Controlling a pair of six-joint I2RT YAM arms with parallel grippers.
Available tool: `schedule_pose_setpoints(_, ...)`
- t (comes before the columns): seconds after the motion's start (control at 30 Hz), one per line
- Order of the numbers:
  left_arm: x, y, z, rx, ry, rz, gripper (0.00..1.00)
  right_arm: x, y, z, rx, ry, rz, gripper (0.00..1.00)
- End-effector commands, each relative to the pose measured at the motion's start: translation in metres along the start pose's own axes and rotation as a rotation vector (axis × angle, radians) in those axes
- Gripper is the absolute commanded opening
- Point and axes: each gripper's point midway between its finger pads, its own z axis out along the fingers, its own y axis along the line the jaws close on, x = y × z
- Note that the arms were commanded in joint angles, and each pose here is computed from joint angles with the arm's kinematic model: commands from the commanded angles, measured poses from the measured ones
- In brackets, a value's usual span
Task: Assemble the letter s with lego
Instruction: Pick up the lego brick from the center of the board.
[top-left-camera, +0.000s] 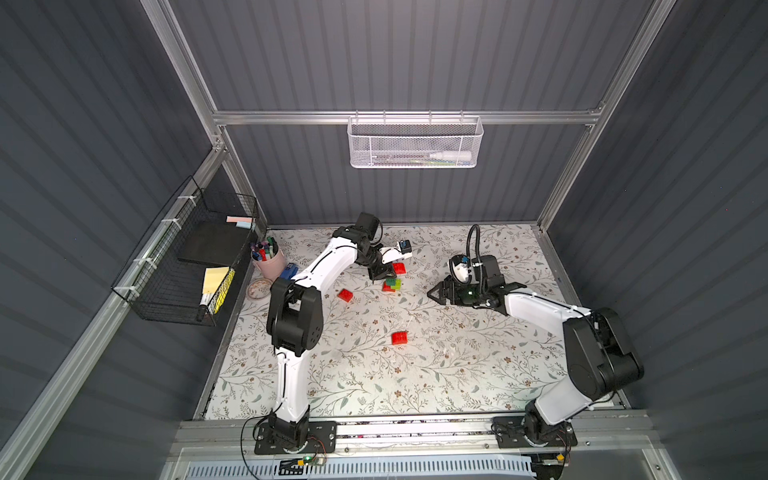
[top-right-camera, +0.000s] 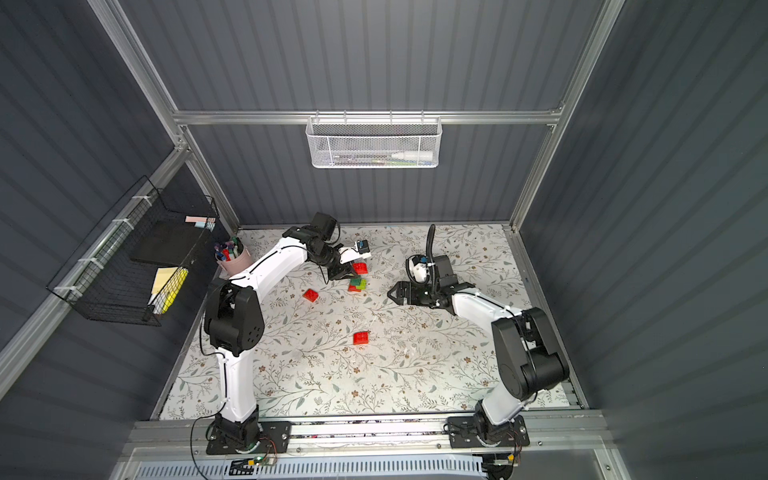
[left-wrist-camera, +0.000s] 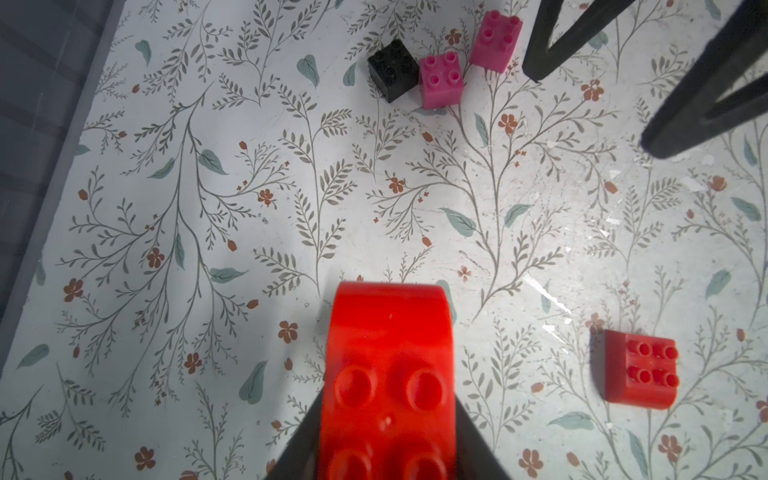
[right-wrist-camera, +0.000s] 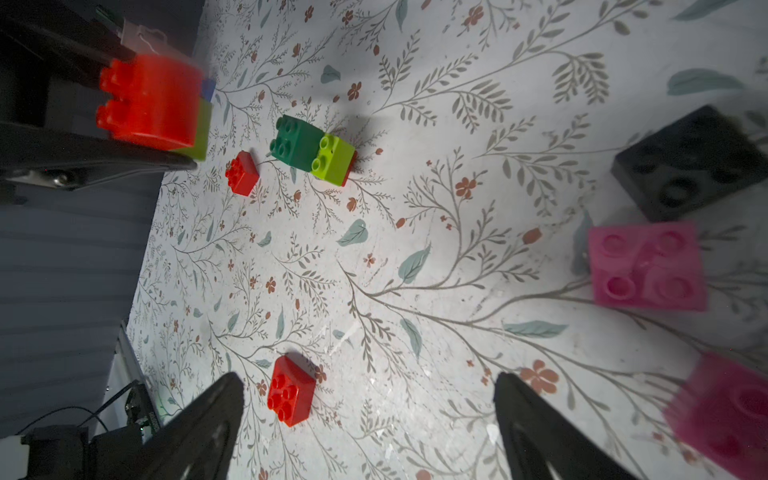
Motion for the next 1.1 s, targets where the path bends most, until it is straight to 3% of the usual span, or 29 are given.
schedule_pose_setpoints(0.0, 0.006, -0.001, 0.004, 0.047, 0.006, 0.025, 0.40, -0.009, 0.007, 0.014, -0.019, -0.001, 0.111, 0.96)
schedule_pose_setpoints(0.4, 0.017, 0.014, 0.005, 0.084, -0.030, 0.032, 0.39, -0.019, 0.014, 0.071, -0.140, 0.035, 0.346, 0.93)
schedule_pose_setpoints(1.07, 0.018, 0.020, 0.020, 0.106, -0.164, 0.011, 0.31, -0.024, 0.029, 0.107, -0.254, 0.057, 0.456, 0.91)
